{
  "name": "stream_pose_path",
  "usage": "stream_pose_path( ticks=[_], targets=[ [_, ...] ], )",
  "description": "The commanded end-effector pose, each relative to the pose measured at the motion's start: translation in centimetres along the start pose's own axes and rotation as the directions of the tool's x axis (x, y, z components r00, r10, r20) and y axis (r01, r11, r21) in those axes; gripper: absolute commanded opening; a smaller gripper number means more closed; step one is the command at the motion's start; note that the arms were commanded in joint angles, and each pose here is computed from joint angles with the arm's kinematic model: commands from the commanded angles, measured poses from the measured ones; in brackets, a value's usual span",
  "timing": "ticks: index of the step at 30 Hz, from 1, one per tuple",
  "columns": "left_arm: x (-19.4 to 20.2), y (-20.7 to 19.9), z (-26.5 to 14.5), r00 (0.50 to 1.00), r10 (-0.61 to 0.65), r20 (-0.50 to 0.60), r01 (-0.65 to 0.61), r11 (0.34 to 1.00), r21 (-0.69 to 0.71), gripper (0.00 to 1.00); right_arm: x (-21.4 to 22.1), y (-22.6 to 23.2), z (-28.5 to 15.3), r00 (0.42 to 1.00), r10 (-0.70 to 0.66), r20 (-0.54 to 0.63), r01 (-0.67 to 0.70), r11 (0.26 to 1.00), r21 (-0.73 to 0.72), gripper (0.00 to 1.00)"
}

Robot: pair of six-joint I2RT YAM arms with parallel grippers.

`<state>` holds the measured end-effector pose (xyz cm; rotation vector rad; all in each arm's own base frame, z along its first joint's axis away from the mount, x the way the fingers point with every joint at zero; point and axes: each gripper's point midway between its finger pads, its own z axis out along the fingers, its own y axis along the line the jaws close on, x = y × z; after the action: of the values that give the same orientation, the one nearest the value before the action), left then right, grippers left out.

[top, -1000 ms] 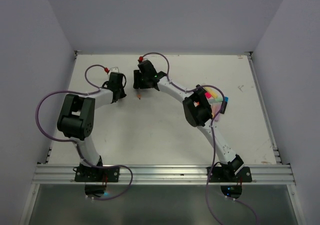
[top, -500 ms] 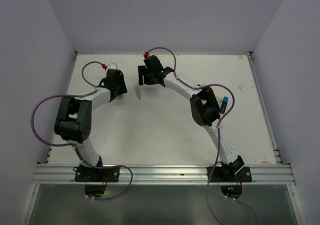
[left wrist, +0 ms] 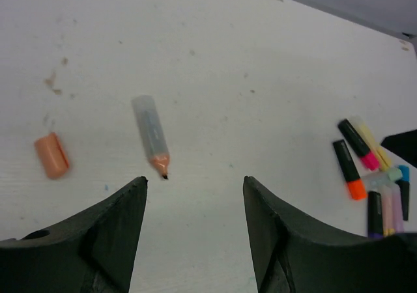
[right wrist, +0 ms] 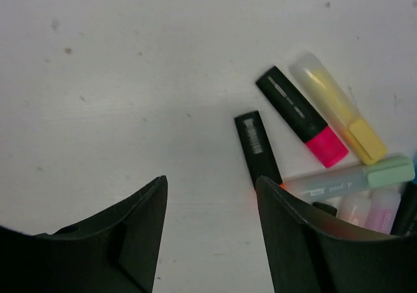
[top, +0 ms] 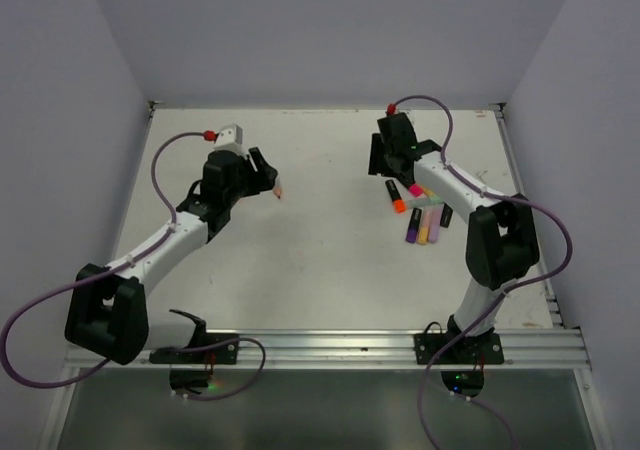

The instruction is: Open the pen caps

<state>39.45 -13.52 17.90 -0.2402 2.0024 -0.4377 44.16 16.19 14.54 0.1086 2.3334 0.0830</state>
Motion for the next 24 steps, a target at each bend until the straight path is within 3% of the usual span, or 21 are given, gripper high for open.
stream_pose_path(
  ticks=[1,7,24],
  targets=[
    [4.0,-4.3,-2.1,0.995,-0.047,-0.085,0.063,0.979,0.194,0.63,4.1,-3.5,1.2,0.991,-0.064,-0.118,0.075,0.993,0.092,0.6],
    [7.5,-9.1,-6.7,0.994,-0.015,-0.111,0.055,0.93,0.363,0.63,5.2,-5.3,2.5,0.983,-0.076,-0.168,0.092,0.992,0.089,0.59],
    [12.5,-9.1,-9.9,0.979,0.013,-0.204,0.073,0.91,0.409,0.62,7.2,-5.6,7.1,0.972,-0.067,-0.224,0.076,0.997,0.034,0.57]
  ],
)
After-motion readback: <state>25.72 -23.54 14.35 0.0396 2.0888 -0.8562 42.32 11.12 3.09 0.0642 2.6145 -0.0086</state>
